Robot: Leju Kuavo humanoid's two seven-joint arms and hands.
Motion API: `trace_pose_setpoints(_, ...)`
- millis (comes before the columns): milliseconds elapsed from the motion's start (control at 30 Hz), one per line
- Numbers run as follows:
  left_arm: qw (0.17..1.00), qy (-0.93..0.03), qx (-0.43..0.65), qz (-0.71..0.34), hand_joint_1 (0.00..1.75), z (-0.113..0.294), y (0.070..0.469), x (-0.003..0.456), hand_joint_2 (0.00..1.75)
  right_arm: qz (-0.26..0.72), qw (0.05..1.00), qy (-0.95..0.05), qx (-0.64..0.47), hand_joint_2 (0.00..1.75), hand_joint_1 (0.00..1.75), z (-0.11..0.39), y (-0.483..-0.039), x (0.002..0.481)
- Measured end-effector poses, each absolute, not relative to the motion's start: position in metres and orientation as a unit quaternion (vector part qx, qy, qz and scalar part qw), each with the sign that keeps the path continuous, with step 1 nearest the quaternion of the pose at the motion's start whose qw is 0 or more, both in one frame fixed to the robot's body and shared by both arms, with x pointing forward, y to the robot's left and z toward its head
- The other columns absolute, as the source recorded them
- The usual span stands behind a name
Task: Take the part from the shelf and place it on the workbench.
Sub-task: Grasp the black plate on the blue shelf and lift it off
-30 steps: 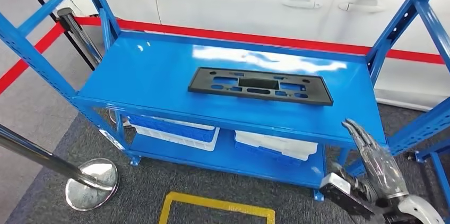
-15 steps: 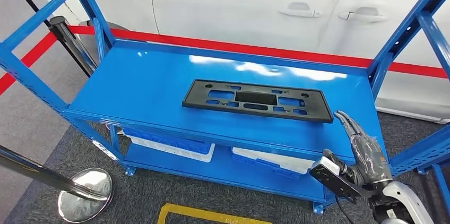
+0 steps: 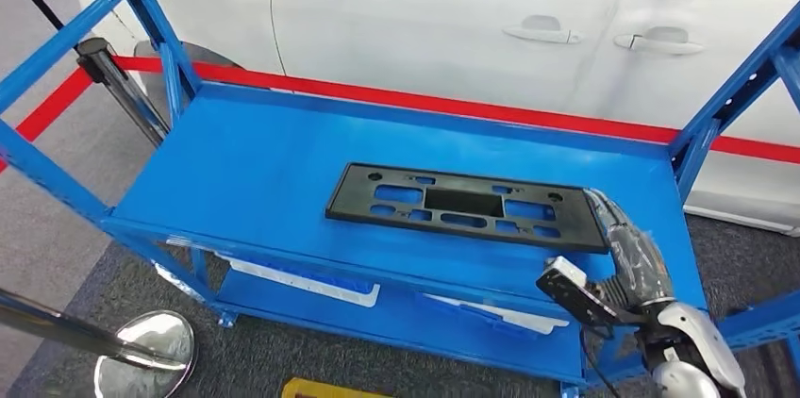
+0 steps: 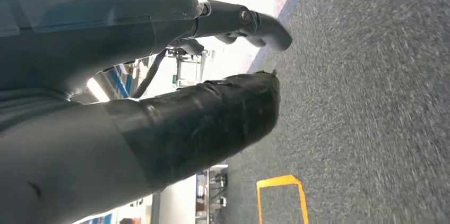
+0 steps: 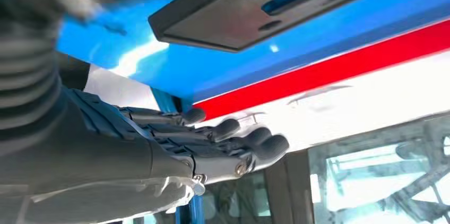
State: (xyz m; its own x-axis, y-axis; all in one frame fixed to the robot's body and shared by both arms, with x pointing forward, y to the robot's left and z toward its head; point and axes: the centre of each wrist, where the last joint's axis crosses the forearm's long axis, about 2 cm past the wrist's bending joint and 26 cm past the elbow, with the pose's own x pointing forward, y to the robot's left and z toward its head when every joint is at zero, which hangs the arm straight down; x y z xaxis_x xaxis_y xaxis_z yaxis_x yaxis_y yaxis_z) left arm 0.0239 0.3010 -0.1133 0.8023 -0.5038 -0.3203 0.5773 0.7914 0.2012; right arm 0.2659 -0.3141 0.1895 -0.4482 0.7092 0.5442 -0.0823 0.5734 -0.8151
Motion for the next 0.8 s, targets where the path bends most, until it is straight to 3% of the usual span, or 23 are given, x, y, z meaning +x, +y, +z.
trace_pose_setpoints(333, 0.938, 0.113, 0.139, -0.296, 0.00, -0.113, 0.300, 0.023, 0.00, 0.461, 0.441, -0.750, -0.173, 1.75, 0.00, 0.178, -0.263, 0.258)
trace_pose_setpoints(800, 0.938, 0.107, 0.137, -0.299, 0.00, -0.113, 0.295, 0.023, 0.00, 0.527, 0.419, -0.724, -0.148, 1.75, 0.00, 0.164, -0.251, 0.238)
